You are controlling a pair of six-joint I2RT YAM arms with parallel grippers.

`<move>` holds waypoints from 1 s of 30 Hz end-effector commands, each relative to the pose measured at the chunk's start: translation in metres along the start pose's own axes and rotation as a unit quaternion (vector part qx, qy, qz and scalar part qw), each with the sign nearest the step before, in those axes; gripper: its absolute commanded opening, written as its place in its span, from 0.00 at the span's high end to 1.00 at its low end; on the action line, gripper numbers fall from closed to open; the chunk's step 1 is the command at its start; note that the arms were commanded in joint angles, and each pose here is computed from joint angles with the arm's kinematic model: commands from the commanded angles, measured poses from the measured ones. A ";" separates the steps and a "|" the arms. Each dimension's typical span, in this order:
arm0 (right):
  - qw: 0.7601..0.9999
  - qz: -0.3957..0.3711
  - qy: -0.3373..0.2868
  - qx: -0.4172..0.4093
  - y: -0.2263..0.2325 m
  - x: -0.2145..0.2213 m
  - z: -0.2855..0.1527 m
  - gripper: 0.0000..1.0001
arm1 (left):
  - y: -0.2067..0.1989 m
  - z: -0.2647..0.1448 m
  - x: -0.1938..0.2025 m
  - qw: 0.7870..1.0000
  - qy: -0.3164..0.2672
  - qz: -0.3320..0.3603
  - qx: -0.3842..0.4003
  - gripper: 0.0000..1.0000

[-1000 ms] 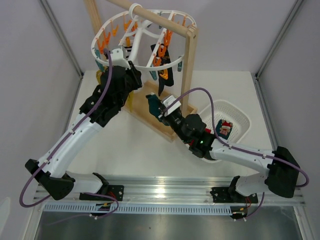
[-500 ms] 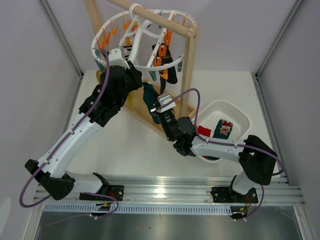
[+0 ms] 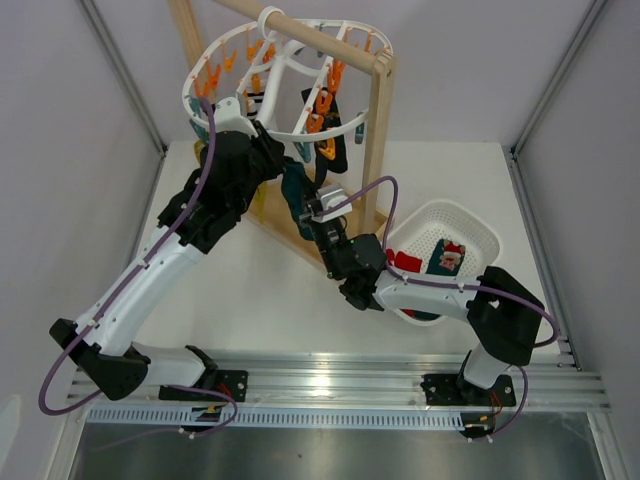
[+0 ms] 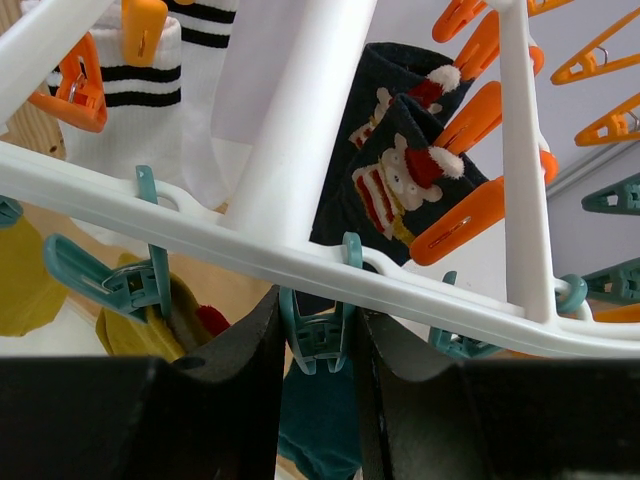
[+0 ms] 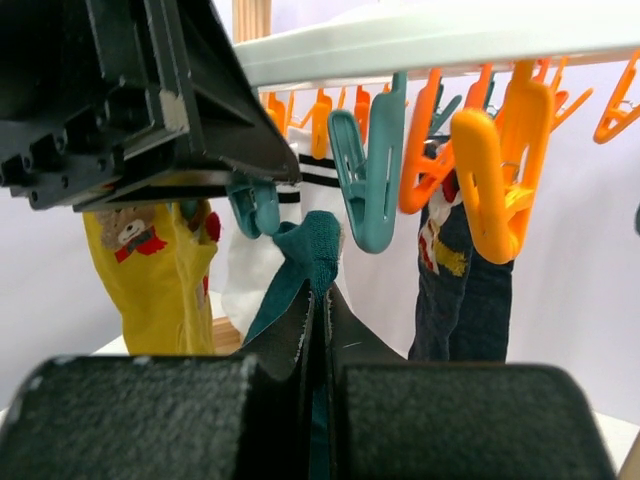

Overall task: Clip the socks to the hanger
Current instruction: Clamp the sock onto the hanger.

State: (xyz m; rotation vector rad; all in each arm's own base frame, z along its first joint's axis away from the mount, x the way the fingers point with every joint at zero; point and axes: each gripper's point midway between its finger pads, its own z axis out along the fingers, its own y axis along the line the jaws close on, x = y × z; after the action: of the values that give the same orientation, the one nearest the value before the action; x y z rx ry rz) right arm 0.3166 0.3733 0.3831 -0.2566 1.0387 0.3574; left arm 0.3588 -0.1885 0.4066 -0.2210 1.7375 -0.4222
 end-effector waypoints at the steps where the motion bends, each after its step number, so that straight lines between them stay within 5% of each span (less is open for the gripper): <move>1: 0.998 0.038 -0.037 0.017 0.001 -0.025 0.007 1.00 | -0.003 -0.006 -0.020 0.999 -0.026 -0.030 0.003 0.90; 30: 0.997 0.052 -0.045 0.021 0.009 -0.030 0.007 1.00 | 0.002 0.000 -0.016 0.999 -0.027 -0.040 -0.015 0.89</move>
State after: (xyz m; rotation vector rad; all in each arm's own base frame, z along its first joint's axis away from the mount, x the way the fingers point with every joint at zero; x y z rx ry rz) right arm 0.3102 0.3798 0.3871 -0.2258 1.0262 0.3800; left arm 0.3598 -0.1859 0.4071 -0.2645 1.7308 -0.4258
